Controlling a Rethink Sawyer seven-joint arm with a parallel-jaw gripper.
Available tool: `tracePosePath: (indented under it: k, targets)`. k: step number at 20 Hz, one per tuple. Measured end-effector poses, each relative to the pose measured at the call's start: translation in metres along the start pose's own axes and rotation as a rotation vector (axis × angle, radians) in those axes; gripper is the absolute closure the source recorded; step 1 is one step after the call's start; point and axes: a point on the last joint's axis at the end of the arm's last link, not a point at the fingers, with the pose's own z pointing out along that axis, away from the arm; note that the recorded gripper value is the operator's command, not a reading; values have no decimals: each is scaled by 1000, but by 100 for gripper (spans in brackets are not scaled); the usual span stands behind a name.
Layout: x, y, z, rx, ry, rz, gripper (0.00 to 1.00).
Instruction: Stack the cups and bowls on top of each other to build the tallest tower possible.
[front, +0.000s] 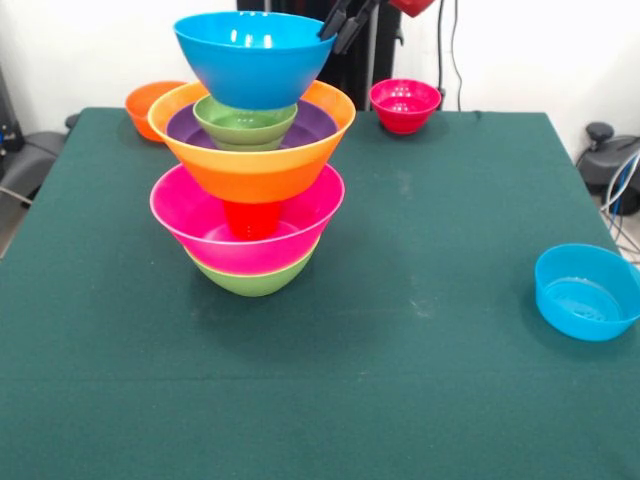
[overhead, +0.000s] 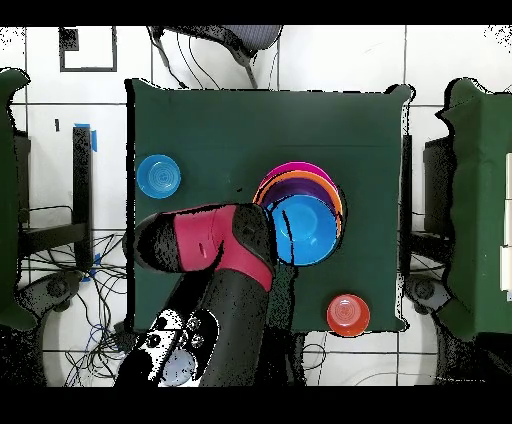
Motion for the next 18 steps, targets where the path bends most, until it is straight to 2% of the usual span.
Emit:
tracePosePath:
  k: [11, 18]
  targets:
    - [4, -2, 0, 14, 31, 0, 100]
    - [5, -2, 0, 16, 36, 0, 100]
